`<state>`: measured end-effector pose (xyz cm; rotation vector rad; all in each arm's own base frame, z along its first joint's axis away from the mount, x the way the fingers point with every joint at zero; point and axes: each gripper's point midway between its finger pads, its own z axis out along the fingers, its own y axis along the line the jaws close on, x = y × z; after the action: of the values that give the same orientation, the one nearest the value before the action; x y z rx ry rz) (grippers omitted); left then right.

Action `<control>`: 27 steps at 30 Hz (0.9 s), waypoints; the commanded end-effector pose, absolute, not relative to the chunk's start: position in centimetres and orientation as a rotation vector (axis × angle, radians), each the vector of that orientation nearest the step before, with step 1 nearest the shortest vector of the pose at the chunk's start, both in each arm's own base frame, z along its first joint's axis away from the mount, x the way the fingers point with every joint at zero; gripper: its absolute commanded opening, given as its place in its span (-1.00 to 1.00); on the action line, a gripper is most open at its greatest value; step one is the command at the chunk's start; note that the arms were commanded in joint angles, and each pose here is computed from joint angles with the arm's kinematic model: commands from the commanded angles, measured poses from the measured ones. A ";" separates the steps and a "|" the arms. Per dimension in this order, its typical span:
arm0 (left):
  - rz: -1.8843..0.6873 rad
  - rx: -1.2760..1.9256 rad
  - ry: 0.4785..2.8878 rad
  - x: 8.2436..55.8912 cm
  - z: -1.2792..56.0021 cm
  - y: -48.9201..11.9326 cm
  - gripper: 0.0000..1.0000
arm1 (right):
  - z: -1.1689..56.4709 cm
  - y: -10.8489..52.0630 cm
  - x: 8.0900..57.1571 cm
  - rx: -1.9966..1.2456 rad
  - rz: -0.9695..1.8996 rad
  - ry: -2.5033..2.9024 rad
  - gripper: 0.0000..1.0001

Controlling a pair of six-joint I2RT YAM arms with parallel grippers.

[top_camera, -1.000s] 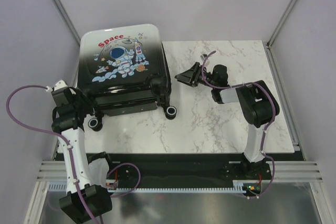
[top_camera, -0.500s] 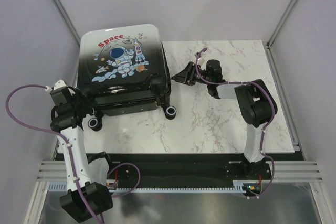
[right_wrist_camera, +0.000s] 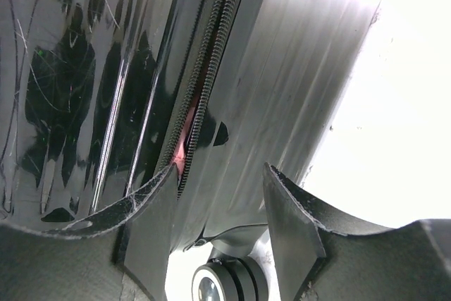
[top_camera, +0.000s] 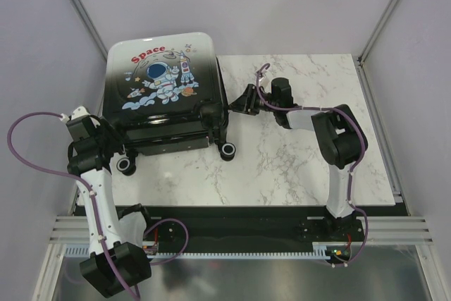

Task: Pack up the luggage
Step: Zip the luggage at the center of the board.

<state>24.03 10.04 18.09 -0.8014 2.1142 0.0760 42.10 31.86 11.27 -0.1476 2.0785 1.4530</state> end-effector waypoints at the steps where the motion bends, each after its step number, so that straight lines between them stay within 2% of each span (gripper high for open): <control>1: 0.409 -1.045 2.038 21.1 17.4 15.8 -0.95 | 9.5 32.5 42.6 -0.195 1.354 2.126 0.15; 5: 0.405 -1.042 2.039 21.1 17.3 15.7 -0.95 | 10.6 33.8 41.9 -0.258 1.346 2.127 0.13; 7: 0.400 -1.044 2.040 21.1 17.3 15.6 -0.95 | 10.9 34.6 41.3 -0.287 1.355 2.129 0.03; 8: 0.400 -1.047 2.038 21.1 17.2 15.6 -0.95 | 10.9 34.9 41.0 -0.298 1.359 2.132 -0.17; 10: 0.402 -1.048 2.039 21.0 17.2 15.6 -0.95 | 10.8 35.3 40.4 -0.317 1.367 2.141 -0.39; 11: 0.402 -1.052 2.037 21.0 17.1 15.6 -0.95 | 10.5 35.5 40.1 -0.319 1.373 2.151 -0.64; 13: 0.402 -1.049 2.042 21.1 17.1 15.6 -0.95 | 10.0 34.9 39.9 -0.301 1.357 2.179 -0.94; 14: 0.404 -1.048 2.043 21.1 17.2 15.7 -0.95 | 9.9 34.6 40.0 -0.296 1.326 2.182 -1.00; 23: 0.410 -1.051 2.009 21.3 18.3 16.1 -0.95 | 13.8 32.3 38.7 -0.280 1.277 2.136 -1.00; 27: 0.411 -1.058 2.010 21.3 18.2 16.1 -0.95 | 13.3 31.8 37.2 -0.272 1.290 2.155 -1.00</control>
<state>23.85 10.96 18.22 -0.7923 2.1143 0.1238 40.26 32.46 12.88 -0.2166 2.1049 1.2443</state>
